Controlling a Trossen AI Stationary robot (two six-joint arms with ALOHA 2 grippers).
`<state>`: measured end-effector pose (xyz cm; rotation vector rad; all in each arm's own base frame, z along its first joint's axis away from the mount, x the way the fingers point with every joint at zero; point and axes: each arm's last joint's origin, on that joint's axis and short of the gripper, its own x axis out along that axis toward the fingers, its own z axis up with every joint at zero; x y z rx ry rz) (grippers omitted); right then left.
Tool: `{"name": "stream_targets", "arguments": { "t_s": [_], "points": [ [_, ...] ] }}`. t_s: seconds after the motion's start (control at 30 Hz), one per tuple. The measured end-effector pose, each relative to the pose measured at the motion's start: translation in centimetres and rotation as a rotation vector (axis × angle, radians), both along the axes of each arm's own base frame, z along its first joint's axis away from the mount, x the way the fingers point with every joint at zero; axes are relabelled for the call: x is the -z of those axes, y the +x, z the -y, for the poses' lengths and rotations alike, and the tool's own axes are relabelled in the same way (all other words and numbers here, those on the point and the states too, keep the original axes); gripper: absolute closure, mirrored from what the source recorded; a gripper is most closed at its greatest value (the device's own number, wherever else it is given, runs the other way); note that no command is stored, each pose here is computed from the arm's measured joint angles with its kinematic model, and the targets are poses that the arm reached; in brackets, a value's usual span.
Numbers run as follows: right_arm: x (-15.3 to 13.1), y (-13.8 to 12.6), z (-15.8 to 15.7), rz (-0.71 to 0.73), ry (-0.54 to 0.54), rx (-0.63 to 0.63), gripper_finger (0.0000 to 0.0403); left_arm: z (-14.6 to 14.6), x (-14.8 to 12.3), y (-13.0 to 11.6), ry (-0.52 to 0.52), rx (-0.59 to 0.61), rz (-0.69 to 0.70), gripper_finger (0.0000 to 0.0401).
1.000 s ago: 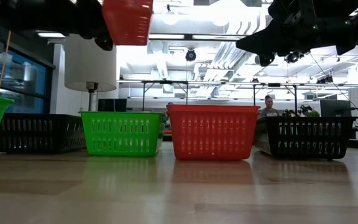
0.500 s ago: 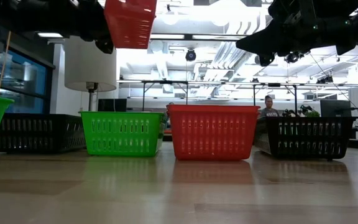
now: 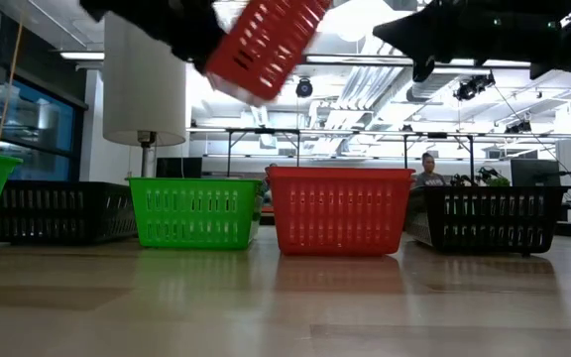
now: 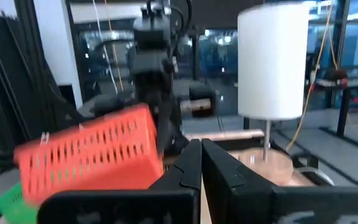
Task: Stack baskets by color
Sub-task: Stack the bottom orange bin on top of the top orange bins
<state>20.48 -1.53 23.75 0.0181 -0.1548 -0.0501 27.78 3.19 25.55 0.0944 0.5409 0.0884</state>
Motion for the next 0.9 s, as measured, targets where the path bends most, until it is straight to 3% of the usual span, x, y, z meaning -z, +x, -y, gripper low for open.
{"name": "stream_targets", "arguments": {
  "t_s": [0.23, 0.4, 0.6, 0.9],
  "points": [
    [-0.4, -0.1, 0.1, 0.043, 0.017, 0.040, 0.0403, -1.3, 0.6, 4.6, -0.031, 0.005, -0.092, 0.0401],
    [-0.4, -0.1, 0.1, 0.044, 0.025, 0.041, 0.0403, -2.1, 1.9, 6.8, -0.053, -0.014, -0.231, 0.0401],
    [-0.3, -0.1, 0.1, 0.036, 0.024, 0.042, 0.0403, -2.7, 3.7, 7.5, -0.093, -0.052, -0.380, 0.0401],
    [-0.3, -0.1, 0.1, 0.028, 0.024, 0.042, 0.0403, -3.7, 6.5, 8.0, -0.126, -0.079, -0.476, 0.0401]
  ]
}}
